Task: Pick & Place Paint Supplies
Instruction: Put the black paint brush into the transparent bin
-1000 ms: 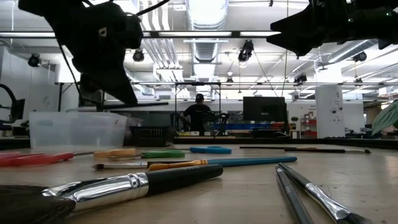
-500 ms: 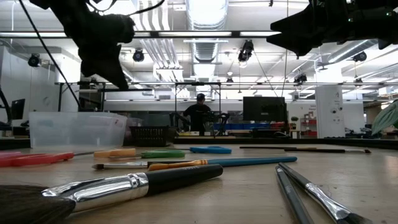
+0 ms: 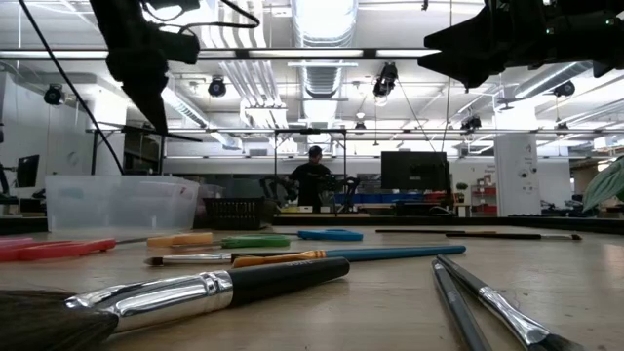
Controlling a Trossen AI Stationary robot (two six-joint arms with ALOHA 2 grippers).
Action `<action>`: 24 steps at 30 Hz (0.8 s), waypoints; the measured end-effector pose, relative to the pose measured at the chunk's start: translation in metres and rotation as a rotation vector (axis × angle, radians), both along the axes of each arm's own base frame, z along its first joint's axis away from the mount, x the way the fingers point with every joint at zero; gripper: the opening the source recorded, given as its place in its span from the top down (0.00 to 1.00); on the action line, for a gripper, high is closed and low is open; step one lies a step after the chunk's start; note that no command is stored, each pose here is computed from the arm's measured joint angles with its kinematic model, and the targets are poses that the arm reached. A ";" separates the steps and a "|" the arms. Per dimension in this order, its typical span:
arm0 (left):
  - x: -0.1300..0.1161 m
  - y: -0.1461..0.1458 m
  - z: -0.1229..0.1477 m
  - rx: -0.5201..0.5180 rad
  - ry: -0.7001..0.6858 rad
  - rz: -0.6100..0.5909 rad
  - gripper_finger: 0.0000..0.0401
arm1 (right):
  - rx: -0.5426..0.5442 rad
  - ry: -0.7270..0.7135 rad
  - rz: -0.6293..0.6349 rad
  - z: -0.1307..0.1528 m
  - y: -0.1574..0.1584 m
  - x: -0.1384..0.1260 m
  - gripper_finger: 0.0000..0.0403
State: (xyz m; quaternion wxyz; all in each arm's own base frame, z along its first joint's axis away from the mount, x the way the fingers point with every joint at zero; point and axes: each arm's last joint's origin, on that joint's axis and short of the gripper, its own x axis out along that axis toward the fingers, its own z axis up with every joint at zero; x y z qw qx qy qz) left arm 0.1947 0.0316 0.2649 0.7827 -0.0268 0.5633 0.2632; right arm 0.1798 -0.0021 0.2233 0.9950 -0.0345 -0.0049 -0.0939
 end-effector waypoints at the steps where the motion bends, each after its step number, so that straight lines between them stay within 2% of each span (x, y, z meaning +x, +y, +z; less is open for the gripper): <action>1: -0.002 0.002 0.000 0.017 0.017 0.011 0.99 | 0.000 0.000 -0.001 0.000 0.000 0.000 0.18; 9: -0.016 0.016 -0.009 0.121 0.148 0.124 0.99 | 0.000 0.000 0.000 0.000 0.000 0.000 0.18; 19: -0.023 0.033 -0.031 0.136 0.209 0.139 0.99 | 0.000 0.001 0.000 0.000 0.000 0.000 0.18; 24: -0.024 0.041 -0.047 0.149 0.188 0.135 0.99 | 0.000 0.001 -0.001 0.000 0.000 0.000 0.18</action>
